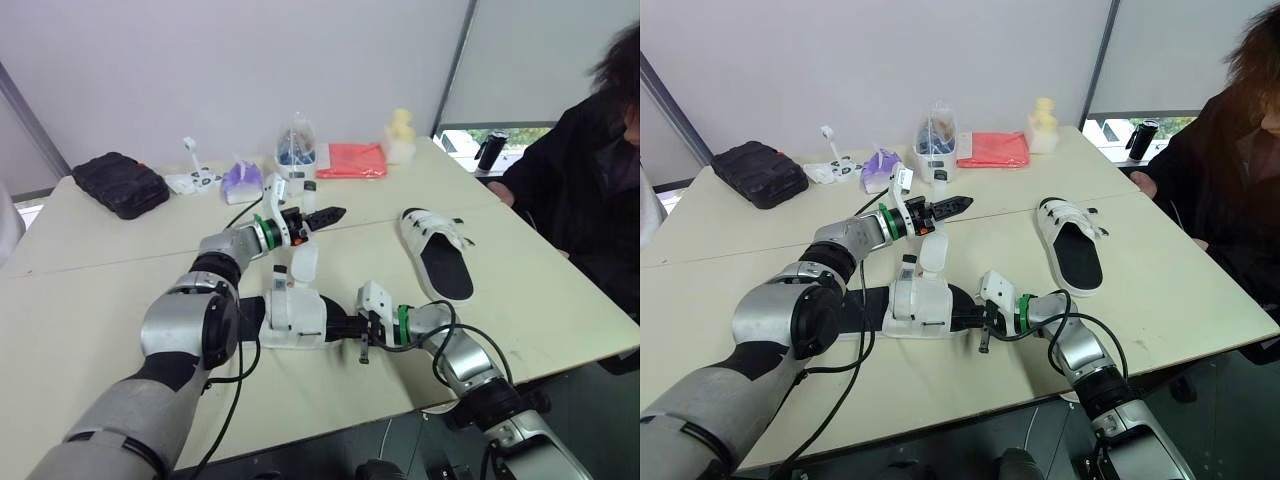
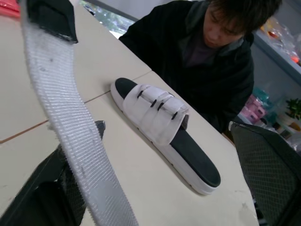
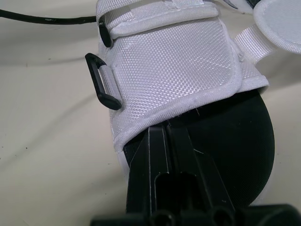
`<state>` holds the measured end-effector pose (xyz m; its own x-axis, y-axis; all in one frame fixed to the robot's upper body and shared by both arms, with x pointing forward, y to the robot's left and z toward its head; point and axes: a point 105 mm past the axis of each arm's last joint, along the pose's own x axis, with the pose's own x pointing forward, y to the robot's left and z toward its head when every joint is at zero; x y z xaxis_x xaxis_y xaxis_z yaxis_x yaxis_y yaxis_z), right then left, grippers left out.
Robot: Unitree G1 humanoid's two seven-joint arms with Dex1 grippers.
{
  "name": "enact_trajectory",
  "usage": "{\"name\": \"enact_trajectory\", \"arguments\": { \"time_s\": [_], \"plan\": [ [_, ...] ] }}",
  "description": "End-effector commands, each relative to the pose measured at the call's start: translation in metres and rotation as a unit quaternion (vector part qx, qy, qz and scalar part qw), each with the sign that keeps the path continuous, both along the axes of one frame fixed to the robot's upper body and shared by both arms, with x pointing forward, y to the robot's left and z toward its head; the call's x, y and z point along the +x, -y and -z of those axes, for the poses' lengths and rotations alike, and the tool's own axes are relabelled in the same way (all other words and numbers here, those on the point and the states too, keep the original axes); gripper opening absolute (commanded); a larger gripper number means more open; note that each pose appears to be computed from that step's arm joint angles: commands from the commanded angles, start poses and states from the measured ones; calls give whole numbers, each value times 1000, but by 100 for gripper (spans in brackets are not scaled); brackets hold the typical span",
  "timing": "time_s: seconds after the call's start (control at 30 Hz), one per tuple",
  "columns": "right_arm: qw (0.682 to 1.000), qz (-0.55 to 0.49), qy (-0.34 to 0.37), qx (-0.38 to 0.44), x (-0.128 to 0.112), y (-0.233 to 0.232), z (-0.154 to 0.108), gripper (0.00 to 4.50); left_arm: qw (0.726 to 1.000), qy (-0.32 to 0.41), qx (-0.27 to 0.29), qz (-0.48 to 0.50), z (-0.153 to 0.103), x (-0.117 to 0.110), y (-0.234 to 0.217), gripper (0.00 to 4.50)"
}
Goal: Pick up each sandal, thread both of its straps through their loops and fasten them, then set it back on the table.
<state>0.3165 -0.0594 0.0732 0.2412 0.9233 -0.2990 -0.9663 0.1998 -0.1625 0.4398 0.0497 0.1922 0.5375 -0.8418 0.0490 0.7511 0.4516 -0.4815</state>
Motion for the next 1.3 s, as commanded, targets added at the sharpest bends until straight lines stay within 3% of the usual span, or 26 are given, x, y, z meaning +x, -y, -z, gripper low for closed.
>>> {"name": "enact_trajectory", "arguments": {
  "time_s": [0.03,0.2,0.3,0.4,0.47,0.53,0.63,0.73,0.77,0.83,0.87,0.93,1.07,1.27,1.3],
  "plan": [
    [996,-2,-58,-60,-13,5,39,0,999,28,-22,-10,-23,4,-4,252],
    [996,-5,-58,-63,-13,6,39,0,998,40,-38,-10,-33,4,-8,6],
    [996,-7,-58,-66,-11,7,39,0,997,73,-10,3,-41,3,-13,6],
    [996,-7,-57,-67,-10,8,38,0,984,159,79,36,-44,-3,-15,6],
    [996,-7,-58,-68,-10,10,39,0,959,231,155,63,-41,-9,-16,6],
    [996,-7,-59,-70,-9,12,40,0,912,320,235,102,-38,-20,-18,6],
    [996,-11,-55,-74,-9,13,40,0,797,468,352,147,-28,-39,-22,6],
    [996,-16,-49,-72,-9,11,38,0,690,566,415,177,-17,-57,-29,6],
    [996,-17,-49,-73,-9,11,38,0,643,605,433,182,-14,-62,-31,6],
    [996,-19,-48,-75,-7,12,38,0,509,684,476,216,-1,-76,-36,6],
    [996,-19,-46,-76,-6,12,39,0,457,729,467,204,-5,-83,-35,6],
    [996,-19,-44,-77,-3,12,39,0,392,785,441,192,-8,-96,-34,6],
    [996,-23,-44,-74,-3,9,39,0,318,826,429,181,5,-102,-33,6],
    [996,-20,-49,-74,-1,11,40,0,264,859,405,171,32,-102,-34,6],
    [996,-19,-50,-74,0,11,40,0,257,865,396,170,35,-103,-34,30]
  ]
}}
